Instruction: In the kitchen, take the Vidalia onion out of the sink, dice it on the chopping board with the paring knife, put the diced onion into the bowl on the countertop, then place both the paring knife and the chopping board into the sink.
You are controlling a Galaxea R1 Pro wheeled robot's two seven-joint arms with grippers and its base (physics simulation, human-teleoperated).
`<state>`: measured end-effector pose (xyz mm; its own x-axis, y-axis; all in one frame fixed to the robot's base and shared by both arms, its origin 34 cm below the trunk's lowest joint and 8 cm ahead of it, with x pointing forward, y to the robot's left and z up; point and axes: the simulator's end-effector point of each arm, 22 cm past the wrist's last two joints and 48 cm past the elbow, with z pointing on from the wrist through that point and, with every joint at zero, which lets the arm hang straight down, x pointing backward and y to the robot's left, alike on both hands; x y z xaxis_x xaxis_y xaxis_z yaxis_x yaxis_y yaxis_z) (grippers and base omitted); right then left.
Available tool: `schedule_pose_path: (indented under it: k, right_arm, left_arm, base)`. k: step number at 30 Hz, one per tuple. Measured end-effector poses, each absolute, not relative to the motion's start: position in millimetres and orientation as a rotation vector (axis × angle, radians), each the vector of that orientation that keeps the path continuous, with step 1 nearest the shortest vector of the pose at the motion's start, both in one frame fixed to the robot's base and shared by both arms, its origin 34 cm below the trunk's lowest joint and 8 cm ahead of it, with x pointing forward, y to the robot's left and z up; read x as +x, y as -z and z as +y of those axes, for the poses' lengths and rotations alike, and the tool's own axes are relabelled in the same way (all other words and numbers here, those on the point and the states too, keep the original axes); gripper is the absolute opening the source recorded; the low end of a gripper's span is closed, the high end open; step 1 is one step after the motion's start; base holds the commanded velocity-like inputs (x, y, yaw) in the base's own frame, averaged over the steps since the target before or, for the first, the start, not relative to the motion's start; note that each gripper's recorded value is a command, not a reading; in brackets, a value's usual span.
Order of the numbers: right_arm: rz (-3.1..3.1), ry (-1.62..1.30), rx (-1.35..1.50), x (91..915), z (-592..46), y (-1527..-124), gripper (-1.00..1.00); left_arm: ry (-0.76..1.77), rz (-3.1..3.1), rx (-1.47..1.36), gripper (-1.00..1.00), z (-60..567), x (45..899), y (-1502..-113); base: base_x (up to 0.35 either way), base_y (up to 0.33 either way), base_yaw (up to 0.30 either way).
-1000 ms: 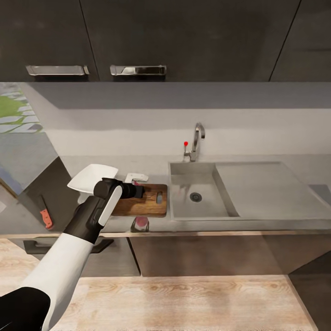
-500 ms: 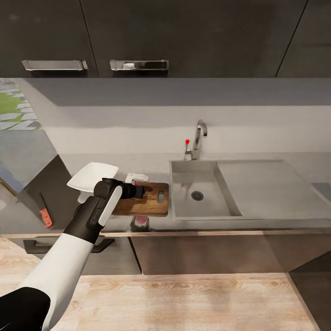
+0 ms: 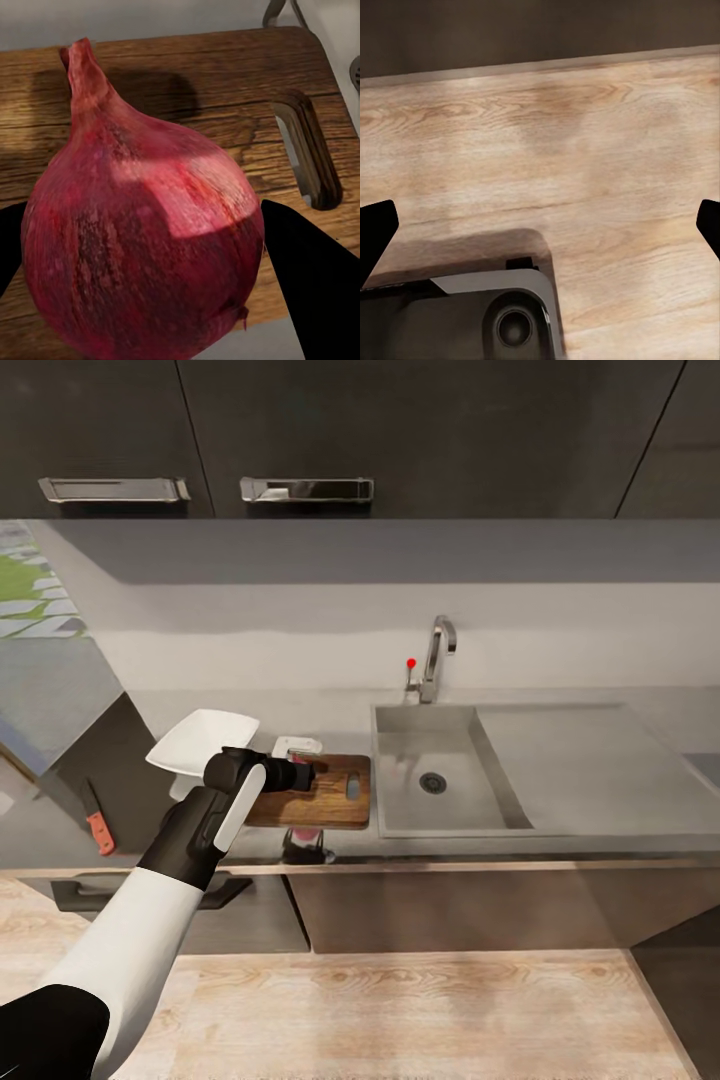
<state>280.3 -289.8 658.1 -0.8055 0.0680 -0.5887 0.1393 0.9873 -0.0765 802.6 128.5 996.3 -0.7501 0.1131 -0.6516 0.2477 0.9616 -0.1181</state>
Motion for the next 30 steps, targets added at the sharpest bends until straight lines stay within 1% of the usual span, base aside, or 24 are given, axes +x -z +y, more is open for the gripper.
schedule_pose_path:
  k: [12, 24, 30]
  right_arm:
    - [2.523, 0.155, 0.144, 275.1, -289.7, -655.7, 1.0]
    - [2.538, 0.156, 0.143, 270.0, -289.7, -653.3, 1.0]
    - [2.545, 0.157, 0.143, 267.4, -289.8, -652.2, 1.0]
  left_arm:
    - [0.26, 2.436, 0.251, -1.0, 128.5, 802.3, -985.9]
    - [0.261, 2.452, 0.25, -1.0, 128.9, 801.9, -975.3]
    - [0.262, 2.459, 0.25, -1.0, 128.9, 801.4, -970.4]
  base:
    - [0.049, 0.0, 0.0]
    - [0.006, 0.0, 0.0]
    - [0.136, 0.0, 0.0]
